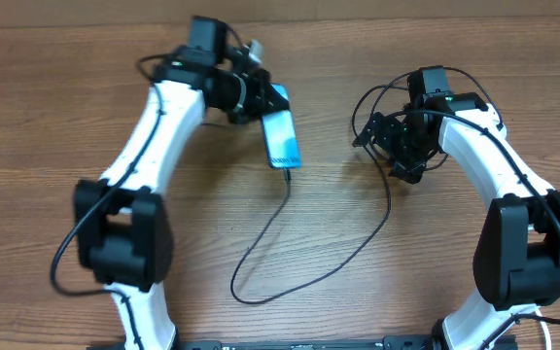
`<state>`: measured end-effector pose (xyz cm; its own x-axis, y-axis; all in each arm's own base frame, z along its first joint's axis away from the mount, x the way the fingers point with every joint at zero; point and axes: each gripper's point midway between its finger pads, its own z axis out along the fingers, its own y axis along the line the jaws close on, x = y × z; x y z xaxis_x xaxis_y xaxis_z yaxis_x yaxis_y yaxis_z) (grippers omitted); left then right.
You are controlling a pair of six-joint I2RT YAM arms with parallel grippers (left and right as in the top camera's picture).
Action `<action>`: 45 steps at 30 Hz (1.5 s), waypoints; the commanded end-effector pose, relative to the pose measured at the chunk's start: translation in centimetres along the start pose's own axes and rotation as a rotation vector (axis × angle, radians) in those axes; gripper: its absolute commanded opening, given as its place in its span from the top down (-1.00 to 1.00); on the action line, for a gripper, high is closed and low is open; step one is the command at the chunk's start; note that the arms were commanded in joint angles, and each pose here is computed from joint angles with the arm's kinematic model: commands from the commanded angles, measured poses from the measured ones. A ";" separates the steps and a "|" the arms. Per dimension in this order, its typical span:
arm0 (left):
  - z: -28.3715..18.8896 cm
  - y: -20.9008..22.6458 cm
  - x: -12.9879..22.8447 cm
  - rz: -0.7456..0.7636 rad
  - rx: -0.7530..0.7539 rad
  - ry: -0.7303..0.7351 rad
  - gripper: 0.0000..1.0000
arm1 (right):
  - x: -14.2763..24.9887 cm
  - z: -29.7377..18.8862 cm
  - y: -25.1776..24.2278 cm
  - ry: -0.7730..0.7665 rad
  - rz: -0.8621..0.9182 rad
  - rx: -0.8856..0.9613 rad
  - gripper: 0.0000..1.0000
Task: Plug charger to phone and switch on socket
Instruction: 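Lower the phone with the left gripper and lay it flat on the table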
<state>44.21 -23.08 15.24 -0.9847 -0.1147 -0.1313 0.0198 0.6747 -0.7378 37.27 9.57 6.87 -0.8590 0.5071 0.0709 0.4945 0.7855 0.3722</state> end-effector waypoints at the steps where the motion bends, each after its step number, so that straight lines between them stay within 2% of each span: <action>1: 3.4 1.9 0.7 -0.072 -0.037 0.054 0.92 | -0.3 -1.0 1.2 -0.019 -0.030 -0.040 -0.97; 5: 5.7 3.6 1.1 -0.103 -0.062 0.086 0.92 | -0.3 -1.0 1.2 -0.019 -0.030 -0.040 -0.98; 11: 5.7 5.4 0.8 -0.113 -0.157 0.055 0.92 | -0.3 -1.0 1.2 -0.020 -0.030 -0.040 -0.97; 16: 5.3 7.9 0.8 -0.114 -0.304 0.022 0.92 | -0.1 -1.1 2.2 -0.001 -0.039 -0.096 -0.97; 34: 5.9 8.5 2.0 -0.124 -0.325 0.051 0.92 | -0.4 -1.1 2.6 -0.013 -0.048 -0.111 -0.97; 45: 7.1 9.5 4.1 -0.117 -0.376 0.088 0.92 | -0.4 -1.1 2.6 -0.014 -0.048 -0.111 -0.98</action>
<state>42.25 -22.14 3.37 -0.9872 -0.1593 0.0033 -0.1430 0.8764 -0.4599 38.08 10.77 7.51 -0.8714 0.4852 0.0718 0.4631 0.7656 0.4464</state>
